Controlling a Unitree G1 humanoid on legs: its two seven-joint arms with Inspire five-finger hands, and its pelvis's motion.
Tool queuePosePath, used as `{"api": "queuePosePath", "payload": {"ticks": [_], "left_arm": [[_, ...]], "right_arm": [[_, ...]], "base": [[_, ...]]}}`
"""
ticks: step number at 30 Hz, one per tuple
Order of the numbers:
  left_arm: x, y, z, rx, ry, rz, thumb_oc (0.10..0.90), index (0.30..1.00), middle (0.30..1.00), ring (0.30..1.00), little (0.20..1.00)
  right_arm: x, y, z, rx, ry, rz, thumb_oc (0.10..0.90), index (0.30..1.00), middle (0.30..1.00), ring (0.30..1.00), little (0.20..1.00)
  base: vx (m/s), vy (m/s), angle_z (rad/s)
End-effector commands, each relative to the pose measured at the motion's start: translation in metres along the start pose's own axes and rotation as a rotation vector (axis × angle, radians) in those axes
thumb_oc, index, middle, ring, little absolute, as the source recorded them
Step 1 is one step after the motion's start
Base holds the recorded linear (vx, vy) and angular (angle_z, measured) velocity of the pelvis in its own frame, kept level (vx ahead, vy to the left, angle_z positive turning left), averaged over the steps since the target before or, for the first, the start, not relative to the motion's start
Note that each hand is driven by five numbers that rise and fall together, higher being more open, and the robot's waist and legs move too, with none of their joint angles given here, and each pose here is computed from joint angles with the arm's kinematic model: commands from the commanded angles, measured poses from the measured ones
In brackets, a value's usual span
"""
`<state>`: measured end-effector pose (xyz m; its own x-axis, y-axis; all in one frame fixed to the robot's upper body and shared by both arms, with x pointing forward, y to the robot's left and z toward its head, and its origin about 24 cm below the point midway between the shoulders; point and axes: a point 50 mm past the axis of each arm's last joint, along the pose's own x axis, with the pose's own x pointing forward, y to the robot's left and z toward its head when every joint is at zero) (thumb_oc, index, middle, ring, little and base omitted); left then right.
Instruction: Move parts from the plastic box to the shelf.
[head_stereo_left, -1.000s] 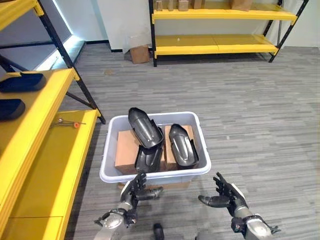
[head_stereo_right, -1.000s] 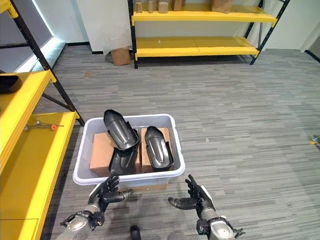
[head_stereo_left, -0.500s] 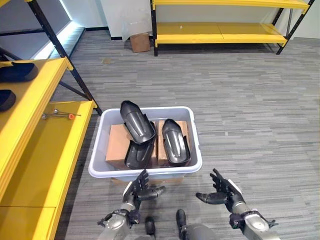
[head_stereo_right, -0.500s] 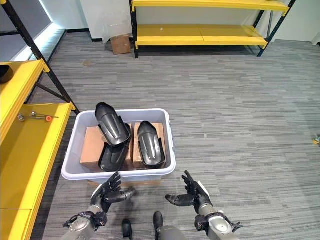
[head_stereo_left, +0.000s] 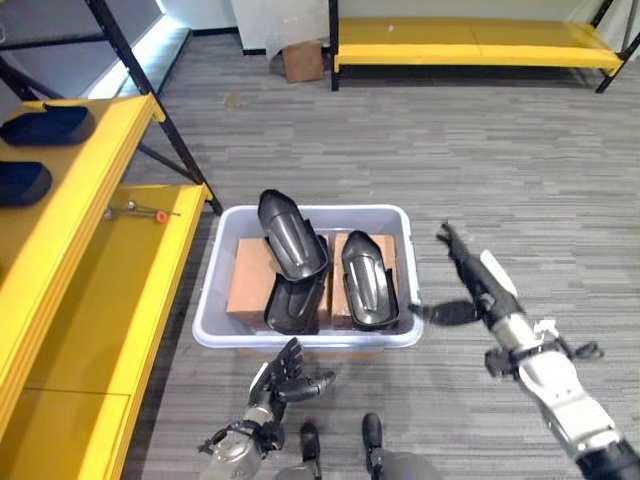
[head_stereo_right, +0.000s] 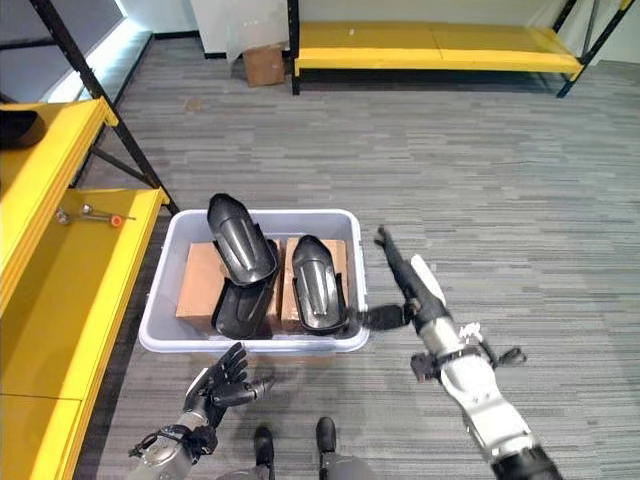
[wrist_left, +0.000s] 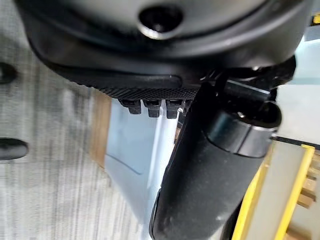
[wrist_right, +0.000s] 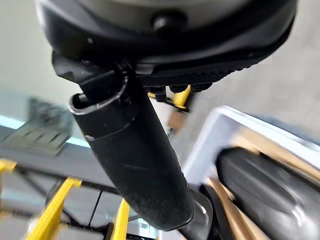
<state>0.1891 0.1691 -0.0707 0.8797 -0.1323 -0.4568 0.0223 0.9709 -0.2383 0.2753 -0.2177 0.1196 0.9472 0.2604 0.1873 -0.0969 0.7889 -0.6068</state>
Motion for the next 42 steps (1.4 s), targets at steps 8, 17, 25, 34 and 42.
{"api": "queuePosePath", "payload": {"ticks": [8, 17, 25, 34, 42], "left_arm": [[0.018, -0.006, 0.058, 0.049, -0.231, -0.045, 0.900, 1.000, 1.000, 1.000, 1.000], [0.022, -0.009, 0.075, 0.057, -0.292, -0.021, 0.900, 1.000, 1.000, 1.000, 1.000], [0.026, -0.012, 0.082, 0.049, -0.319, 0.001, 0.900, 1.000, 1.000, 1.000, 1.000], [0.026, -0.009, 0.086, 0.042, -0.338, 0.033, 0.900, 1.000, 1.000, 1.000, 1.000], [0.026, -0.010, 0.089, 0.034, -0.355, 0.056, 0.900, 1.000, 1.000, 1.000, 1.000]], "right_arm": [[0.075, -0.010, 0.083, -0.401, -0.374, -0.084, 0.900, 1.000, 1.000, 1.000, 1.000], [0.113, -0.024, 0.102, -0.613, -0.367, -0.154, 0.900, 1.000, 1.000, 1.000, 1.000], [0.121, -0.032, 0.124, -0.657, -0.422, -0.209, 0.900, 1.000, 1.000, 1.000, 1.000], [0.123, -0.037, 0.148, -0.691, -0.501, -0.279, 0.900, 1.000, 1.000, 1.000, 1.000], [0.122, -0.033, 0.182, -0.689, -0.627, -0.337, 0.900, 1.000, 1.000, 1.000, 1.000]], "base": [[-0.06, -0.034, 0.16], [-0.04, -0.019, 0.10], [0.01, -0.016, 0.02], [0.01, -0.002, 0.02], [0.01, -0.007, 0.04]]}}
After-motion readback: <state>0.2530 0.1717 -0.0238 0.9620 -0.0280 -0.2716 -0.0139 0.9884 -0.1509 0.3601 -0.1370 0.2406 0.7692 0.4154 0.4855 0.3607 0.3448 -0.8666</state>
